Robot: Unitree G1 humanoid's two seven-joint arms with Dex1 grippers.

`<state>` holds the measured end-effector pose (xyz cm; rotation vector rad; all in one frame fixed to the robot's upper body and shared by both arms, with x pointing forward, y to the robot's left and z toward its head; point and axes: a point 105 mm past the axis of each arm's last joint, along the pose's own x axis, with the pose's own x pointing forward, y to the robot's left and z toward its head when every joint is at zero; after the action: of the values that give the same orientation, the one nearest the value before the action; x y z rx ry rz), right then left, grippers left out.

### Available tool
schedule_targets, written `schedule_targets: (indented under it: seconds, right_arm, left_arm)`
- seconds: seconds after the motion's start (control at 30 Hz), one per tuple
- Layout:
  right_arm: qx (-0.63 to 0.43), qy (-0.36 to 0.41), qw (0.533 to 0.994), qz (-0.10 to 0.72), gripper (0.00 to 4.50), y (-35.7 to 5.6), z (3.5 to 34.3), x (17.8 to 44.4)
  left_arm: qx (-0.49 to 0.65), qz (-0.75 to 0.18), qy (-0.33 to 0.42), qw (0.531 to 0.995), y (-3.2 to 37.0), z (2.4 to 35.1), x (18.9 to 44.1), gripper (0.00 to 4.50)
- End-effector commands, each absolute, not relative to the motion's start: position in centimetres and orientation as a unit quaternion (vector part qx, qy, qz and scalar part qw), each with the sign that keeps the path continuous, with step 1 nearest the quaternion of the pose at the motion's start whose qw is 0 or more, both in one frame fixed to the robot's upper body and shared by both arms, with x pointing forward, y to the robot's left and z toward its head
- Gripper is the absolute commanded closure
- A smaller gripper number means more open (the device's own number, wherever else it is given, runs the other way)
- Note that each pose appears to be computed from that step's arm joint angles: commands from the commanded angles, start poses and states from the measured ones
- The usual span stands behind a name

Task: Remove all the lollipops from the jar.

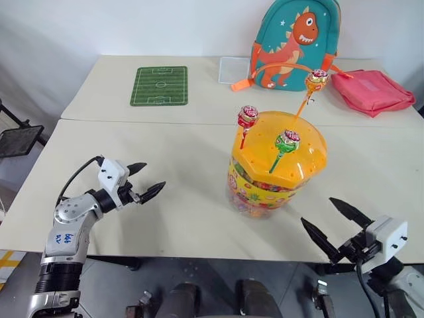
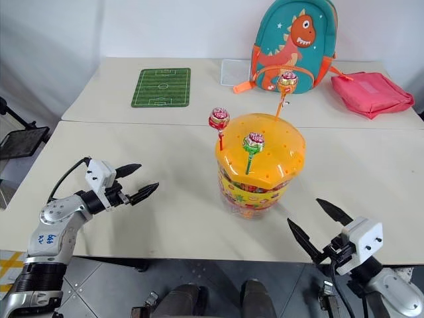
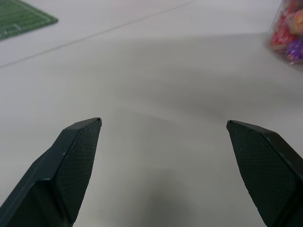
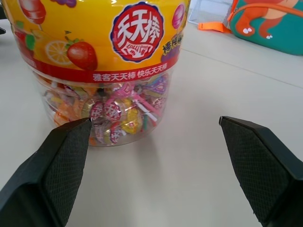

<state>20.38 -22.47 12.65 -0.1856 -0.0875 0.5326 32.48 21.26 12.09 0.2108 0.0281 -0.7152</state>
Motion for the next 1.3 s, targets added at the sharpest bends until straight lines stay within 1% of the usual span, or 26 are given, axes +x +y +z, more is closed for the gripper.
schedule_targets:
  seconds: [0.03,0.1,0.13,0.17,0.23,0.27,0.3,0.33,0.37,0.4,0.43,0.53,0.6,0.67,0.73,0.77,0.87,0.93,1.03,1.1,1.23,1.3]
  right_arm:
    - [-0.104,-0.050,0.957,0.265,0.02,-23.3,13.3,20.3]
    - [-0.094,-0.046,0.957,0.271,0.02,-23.6,13.5,20.3]
    - [-0.089,-0.045,0.956,0.275,0.02,-23.8,13.8,20.2]
    - [-0.083,-0.051,0.955,0.279,0.02,-24.1,14.5,20.1]
    - [-0.067,-0.051,0.959,0.270,0.02,-25.1,15.6,20.0]
    - [-0.068,-0.076,0.961,0.259,0.02,-25.9,17.1,19.7]
    - [-0.065,-0.096,0.961,0.251,0.02,-26.4,18.1,19.4]
    - [-0.061,-0.102,0.962,0.246,0.02,-26.9,18.8,19.2]
    - [-0.064,-0.101,0.961,0.249,0.02,-27.2,19.4,18.9]
    - [-0.069,-0.127,0.954,0.263,0.02,-27.2,20.6,18.5]
    - [-0.077,-0.141,0.948,0.273,0.02,-27.2,21.6,18.2]
    - [-0.079,-0.141,0.940,0.302,0.02,-26.9,23.4,17.6]
    - [-0.073,-0.180,0.927,0.322,0.02,-26.5,25.4,16.8]
    - [-0.080,-0.174,0.924,0.330,0.02,-26.3,26.7,16.0]
    - [-0.072,-0.162,0.922,0.344,0.02,-25.1,27.2,15.0]
    - [-0.074,-0.166,0.920,0.348,0.02,-24.5,27.4,14.7]
    - [-0.093,-0.178,0.915,0.350,0.02,-23.3,27.8,14.1]
    - [-0.119,-0.183,0.910,0.353,0.02,-22.3,27.7,13.8]
    - [-0.109,-0.181,0.915,0.344,0.02,-21.8,26.8,13.6]
    - [-0.109,-0.165,0.919,0.340,0.02,-21.8,25.9,13.6]
    - [-0.110,-0.171,0.920,0.334,0.02,-21.7,25.6,13.9]
    - [-0.106,-0.178,0.920,0.333,0.00,-21.5,25.8,14.1]
  left_arm:
    - [0.100,-0.365,0.000,0.926,21.2,13.9,32.4,0.00]
    - [0.085,-0.362,-0.015,0.928,21.6,14.7,32.7,0.00]
    - [0.075,-0.376,-0.024,0.923,21.7,15.2,32.5,0.00]
    - [0.076,-0.387,-0.028,0.919,22.0,15.6,32.3,0.00]
    - [0.056,-0.367,-0.030,0.928,23.6,16.2,32.8,0.00]
    - [0.045,-0.378,-0.026,0.924,24.3,16.4,32.7,0.00]
    - [0.036,-0.403,-0.007,0.914,24.6,16.2,32.2,0.00]
    - [0.034,-0.424,0.004,0.905,24.9,16.1,31.8,0.00]
    - [0.032,-0.444,0.009,0.895,25.2,16.4,31.6,0.00]
    - [0.027,-0.465,0.008,0.885,25.2,17.1,31.5,0.00]
    - [0.029,-0.478,-0.005,0.878,25.1,18.1,31.7,0.00]
    - [0.060,-0.490,-0.057,0.868,24.8,20.8,32.4,0.00]
    - [0.067,-0.506,-0.074,0.857,24.1,22.0,32.6,0.00]
    - [0.050,-0.570,-0.104,0.814,20.8,24.2,32.1,0.00]
    - [0.044,-0.637,-0.129,0.759,17.1,26.1,31.1,0.00]
    - [0.044,-0.658,-0.134,0.739,16.1,26.7,30.7,0.00]
    - [0.040,-0.693,-0.154,0.704,14.0,28.3,30.2,0.00]
    - [0.026,-0.743,-0.137,0.655,11.8,29.5,29.4,0.00]
    - [0.036,-0.770,-0.149,0.619,9.6,30.4,29.1,0.00]
    - [0.041,-0.783,-0.155,0.601,8.5,30.8,29.0,0.00]
    - [0.031,-0.796,-0.154,0.584,6.5,30.7,29.0,0.00]
    - [0.033,-0.796,-0.151,0.585,5.7,30.4,29.3,0.39]
